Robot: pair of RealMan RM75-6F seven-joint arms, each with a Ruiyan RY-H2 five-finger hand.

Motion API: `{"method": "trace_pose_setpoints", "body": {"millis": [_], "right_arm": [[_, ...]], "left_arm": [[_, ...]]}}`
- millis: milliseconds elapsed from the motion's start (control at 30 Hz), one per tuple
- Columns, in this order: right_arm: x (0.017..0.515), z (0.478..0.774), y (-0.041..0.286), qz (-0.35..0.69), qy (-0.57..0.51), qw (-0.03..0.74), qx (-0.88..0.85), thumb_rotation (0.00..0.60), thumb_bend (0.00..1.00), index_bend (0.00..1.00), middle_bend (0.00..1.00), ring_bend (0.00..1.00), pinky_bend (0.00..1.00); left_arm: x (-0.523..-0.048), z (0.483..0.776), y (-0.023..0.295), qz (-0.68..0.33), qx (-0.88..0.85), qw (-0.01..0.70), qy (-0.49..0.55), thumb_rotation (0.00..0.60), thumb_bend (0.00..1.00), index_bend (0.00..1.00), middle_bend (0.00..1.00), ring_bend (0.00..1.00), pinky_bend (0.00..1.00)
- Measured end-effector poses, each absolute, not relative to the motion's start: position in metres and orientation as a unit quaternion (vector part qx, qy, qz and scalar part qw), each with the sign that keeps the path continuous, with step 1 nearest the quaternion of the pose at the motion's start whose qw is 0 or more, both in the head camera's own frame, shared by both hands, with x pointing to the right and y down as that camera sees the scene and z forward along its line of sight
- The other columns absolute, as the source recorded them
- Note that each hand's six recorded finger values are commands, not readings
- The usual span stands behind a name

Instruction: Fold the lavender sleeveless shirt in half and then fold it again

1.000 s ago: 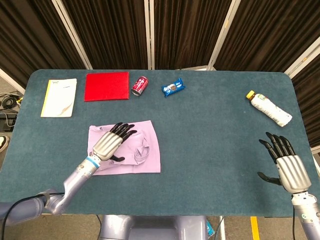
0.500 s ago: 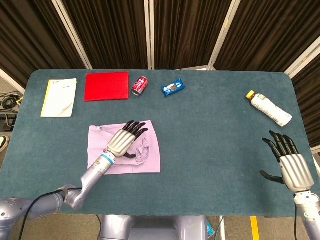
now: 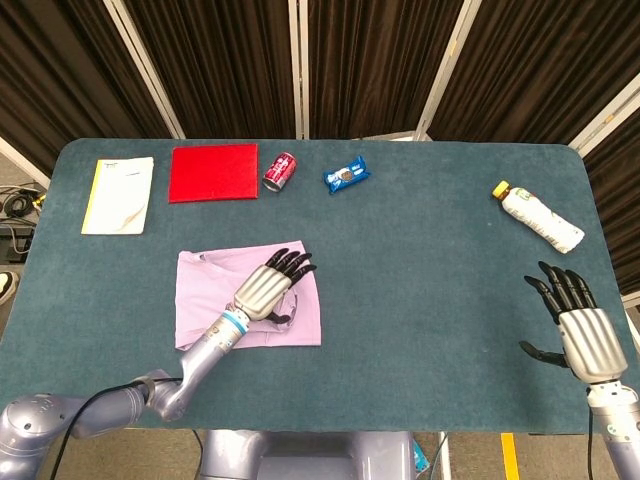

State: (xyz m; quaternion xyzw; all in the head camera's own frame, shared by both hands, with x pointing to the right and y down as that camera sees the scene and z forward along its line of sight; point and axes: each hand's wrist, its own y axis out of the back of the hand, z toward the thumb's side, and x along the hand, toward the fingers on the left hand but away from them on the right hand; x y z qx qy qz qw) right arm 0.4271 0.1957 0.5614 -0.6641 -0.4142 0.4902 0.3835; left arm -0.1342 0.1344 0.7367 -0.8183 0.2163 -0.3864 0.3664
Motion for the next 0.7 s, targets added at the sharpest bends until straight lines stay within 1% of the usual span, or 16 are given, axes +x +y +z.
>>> {"method": "trace_pose_setpoints", "body": {"millis": [467,567,700], "right_arm": [[0.428,0.560,0.195,0.489,-0.416,0.384,-0.664,0.600,0.00,0.17,0.00,0.00,0.00],[0.427,0.560,0.195,0.488,-0.416,0.384,-0.664,0.600,0.00,0.17,0.00,0.00,0.00],[0.426,0.559,0.195,0.486,-0.416,0.386,-0.665,0.600,0.00,0.17,0.00,0.00,0.00]], "left_arm": [[-0.129,0.740,0.141,-0.385,-0.824,0.351,0.225,0.600,0.07,0.11,0.00,0.00,0.00],[-0.130,0.737,0.141,-0.379,-0.826,0.344,0.236,0.600,0.07,0.11,0.00,0.00,0.00],[-0.132,0.726,0.134,-0.364,-0.826,0.344,0.259,0.600,0.07,0.09,0.00,0.00,0.00]]}}
